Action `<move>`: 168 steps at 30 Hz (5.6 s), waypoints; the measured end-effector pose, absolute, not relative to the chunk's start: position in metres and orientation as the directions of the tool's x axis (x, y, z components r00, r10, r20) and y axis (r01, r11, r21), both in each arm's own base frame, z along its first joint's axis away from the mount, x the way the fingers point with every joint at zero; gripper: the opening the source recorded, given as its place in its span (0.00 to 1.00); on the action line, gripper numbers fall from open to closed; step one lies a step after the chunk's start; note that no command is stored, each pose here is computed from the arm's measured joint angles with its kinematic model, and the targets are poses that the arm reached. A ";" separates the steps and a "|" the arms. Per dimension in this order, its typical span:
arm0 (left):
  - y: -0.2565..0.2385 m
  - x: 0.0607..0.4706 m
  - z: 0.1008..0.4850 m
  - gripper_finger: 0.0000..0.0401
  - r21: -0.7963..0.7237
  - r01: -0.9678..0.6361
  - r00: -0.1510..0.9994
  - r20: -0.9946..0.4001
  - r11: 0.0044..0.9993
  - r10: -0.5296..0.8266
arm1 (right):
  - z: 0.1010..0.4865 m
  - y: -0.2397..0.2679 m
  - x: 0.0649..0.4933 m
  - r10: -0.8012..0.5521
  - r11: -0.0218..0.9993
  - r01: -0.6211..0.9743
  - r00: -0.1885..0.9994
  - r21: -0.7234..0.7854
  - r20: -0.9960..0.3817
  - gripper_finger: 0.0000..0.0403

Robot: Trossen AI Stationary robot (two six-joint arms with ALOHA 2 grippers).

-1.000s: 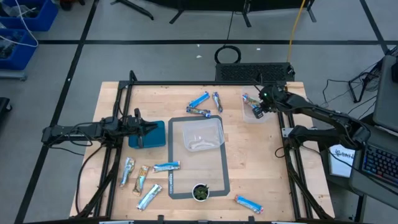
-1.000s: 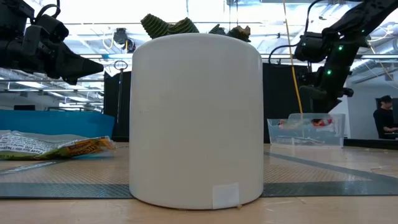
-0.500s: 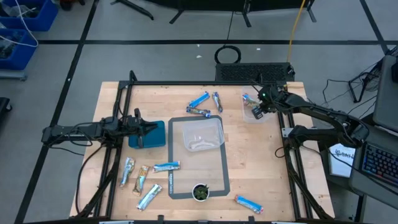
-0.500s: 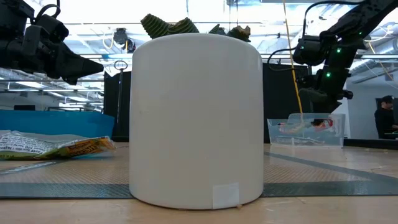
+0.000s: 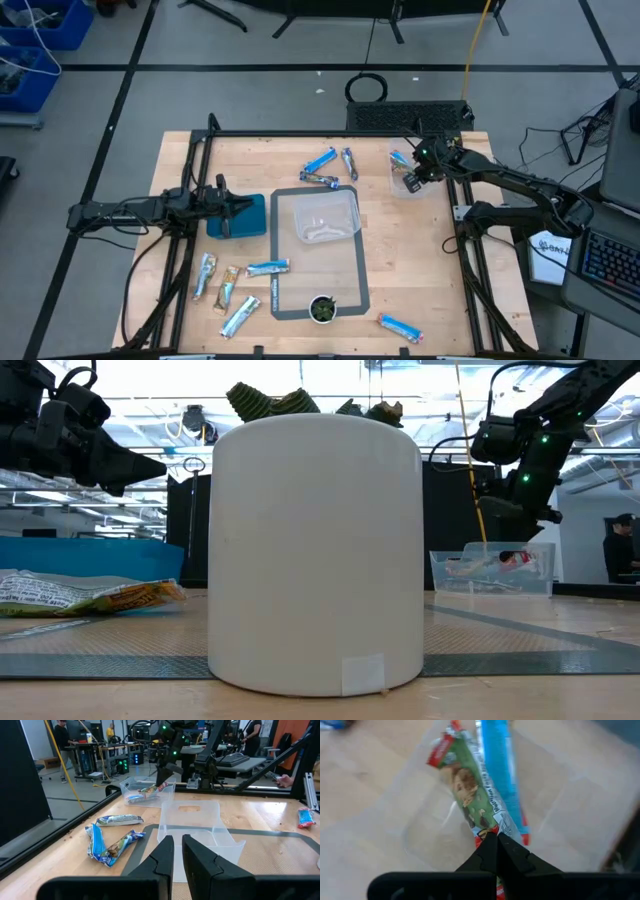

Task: Pick and place Granola Bars by type
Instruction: Put the red granola bar into the right transparent bin

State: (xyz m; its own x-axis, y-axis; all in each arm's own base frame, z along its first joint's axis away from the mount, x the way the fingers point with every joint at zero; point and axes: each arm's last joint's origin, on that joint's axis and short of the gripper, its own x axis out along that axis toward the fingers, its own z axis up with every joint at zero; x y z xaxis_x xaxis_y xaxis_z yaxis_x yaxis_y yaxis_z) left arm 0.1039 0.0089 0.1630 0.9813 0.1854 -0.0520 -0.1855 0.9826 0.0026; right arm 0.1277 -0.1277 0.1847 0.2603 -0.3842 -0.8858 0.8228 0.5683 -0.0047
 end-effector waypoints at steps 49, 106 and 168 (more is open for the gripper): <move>0.009 0.104 0.163 0.10 0.003 -0.186 0.981 -0.052 0.983 0.186 | 0.186 -0.125 0.134 -0.239 0.641 0.742 0.438 0.197 -0.867 0.00; 0.009 0.104 0.163 0.10 0.003 -0.186 0.981 -0.052 0.983 0.185 | 0.190 -0.126 0.141 -0.293 0.603 0.767 0.469 0.220 -0.833 0.43; 0.009 0.104 0.163 0.10 0.003 -0.185 0.981 -0.052 0.983 0.185 | 0.191 0.068 0.145 0.479 0.828 -0.429 0.876 0.361 -0.057 0.44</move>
